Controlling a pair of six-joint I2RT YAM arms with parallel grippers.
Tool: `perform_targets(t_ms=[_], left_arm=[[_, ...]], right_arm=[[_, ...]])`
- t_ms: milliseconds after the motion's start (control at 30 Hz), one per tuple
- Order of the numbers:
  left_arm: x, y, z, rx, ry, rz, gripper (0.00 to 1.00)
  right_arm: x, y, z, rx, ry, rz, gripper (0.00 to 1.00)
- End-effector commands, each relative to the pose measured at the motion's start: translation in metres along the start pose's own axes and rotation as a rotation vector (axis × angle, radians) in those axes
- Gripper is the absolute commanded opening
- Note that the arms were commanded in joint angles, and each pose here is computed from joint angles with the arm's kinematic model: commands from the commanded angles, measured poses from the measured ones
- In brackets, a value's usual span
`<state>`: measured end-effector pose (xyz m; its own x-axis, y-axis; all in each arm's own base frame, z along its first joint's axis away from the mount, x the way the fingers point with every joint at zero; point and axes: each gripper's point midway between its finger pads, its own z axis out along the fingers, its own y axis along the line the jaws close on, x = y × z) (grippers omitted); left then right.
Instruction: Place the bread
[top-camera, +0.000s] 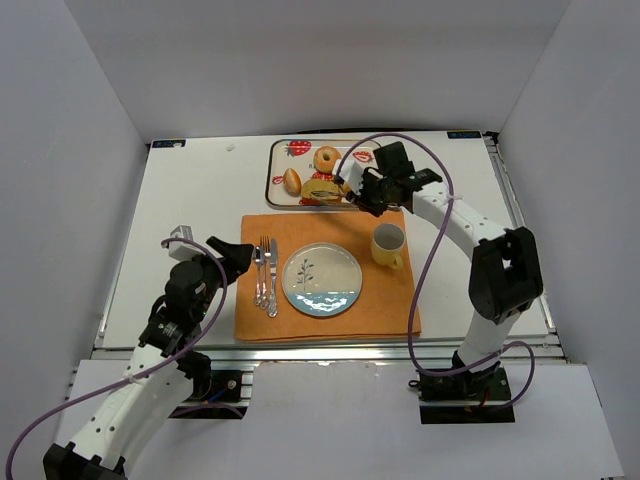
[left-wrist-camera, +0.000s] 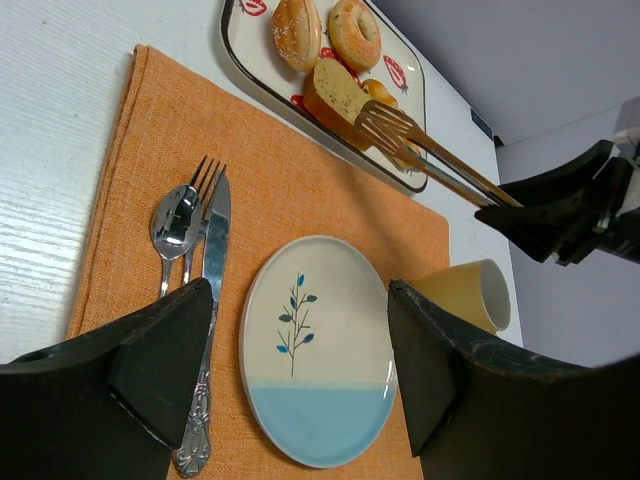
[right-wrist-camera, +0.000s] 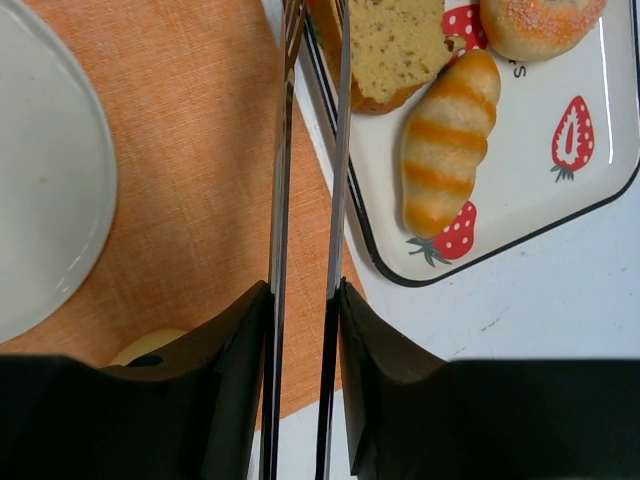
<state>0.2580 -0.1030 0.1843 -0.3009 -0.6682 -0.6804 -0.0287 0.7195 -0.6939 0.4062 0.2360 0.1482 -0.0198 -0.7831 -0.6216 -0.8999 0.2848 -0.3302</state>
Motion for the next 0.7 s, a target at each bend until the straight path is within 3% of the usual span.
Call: perform_targets(t_ms=[0,667], left_arm=[[-0.011,-0.004,-0.004,0.001,-0.030,-0.011,0.80],[-0.008,-0.002,-0.001,-0.001,-0.028,-0.012,0.80]], right_arm=[[-0.022,-0.031,-0.004,0.103,-0.031,-0.065,0.38],[-0.005,-0.035,0.022,0.111,0.026,-0.106,0.42]])
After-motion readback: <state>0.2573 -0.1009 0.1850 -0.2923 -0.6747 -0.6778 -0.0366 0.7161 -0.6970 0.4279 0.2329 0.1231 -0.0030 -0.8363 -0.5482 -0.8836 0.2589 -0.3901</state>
